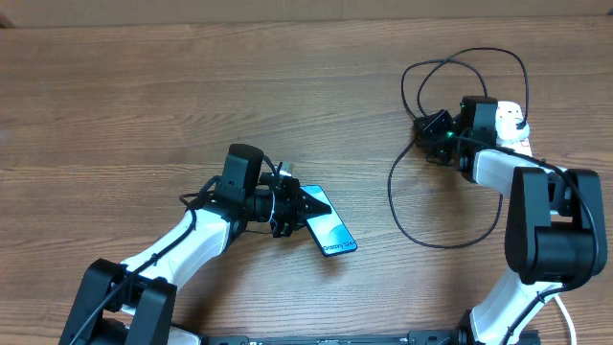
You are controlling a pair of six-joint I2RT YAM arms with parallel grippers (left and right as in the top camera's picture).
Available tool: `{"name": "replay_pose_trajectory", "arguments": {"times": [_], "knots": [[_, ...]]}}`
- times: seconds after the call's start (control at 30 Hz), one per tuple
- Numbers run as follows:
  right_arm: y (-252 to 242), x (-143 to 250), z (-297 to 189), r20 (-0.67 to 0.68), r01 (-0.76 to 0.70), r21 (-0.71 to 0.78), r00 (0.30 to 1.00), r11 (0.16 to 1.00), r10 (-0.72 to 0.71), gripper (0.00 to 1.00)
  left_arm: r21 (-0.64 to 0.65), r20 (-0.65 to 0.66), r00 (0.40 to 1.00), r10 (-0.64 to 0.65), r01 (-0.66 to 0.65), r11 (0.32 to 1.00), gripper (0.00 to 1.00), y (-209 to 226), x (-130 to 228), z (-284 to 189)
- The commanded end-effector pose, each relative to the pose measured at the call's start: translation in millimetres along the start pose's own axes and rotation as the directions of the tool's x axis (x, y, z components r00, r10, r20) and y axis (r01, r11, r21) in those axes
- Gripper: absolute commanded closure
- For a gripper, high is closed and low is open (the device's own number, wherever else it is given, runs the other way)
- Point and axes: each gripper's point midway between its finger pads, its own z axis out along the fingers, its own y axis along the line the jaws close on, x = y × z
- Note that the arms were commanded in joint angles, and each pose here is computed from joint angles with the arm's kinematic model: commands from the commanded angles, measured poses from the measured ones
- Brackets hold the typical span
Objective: Plug charger to phone and switch on socket
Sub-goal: 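Lower the right gripper onto the black cable's USB-C plug and close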
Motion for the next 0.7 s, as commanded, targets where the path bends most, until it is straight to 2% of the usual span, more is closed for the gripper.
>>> {"name": "replay_pose_trajectory", "arguments": {"times": [0.0,0.4,0.57,0.67], "knots": [[-4.2,-0.9,2.8,0.008,0.007,0.015,1.0,1.0,-0.007,0.75,0.024,-0.016,1.0,0.014,-0.013,1.0,0.96,-11.5,2.8,-1.3],[9.2,-10.7,2.4,0.046,0.029,-0.039,0.999,0.999,-0.027,0.75,0.023,-0.013,1.0,0.014,-0.014,1.0,0.96,-11.4,2.3,-1.3],[7.4,1.9,2.7,-0.016,0.015,-0.042,1.0,0.999,-0.016,0.76,0.021,-0.006,1.0,0.013,-0.013,1.0,0.96,-11.0,1.1,-1.2],[2.5,6.0,2.7,-0.033,0.007,-0.023,0.999,1.0,-0.007,0.8,0.021,-0.006,1.0,0.014,-0.014,1.0,0.96,-11.0,1.1,-1.2]]}}
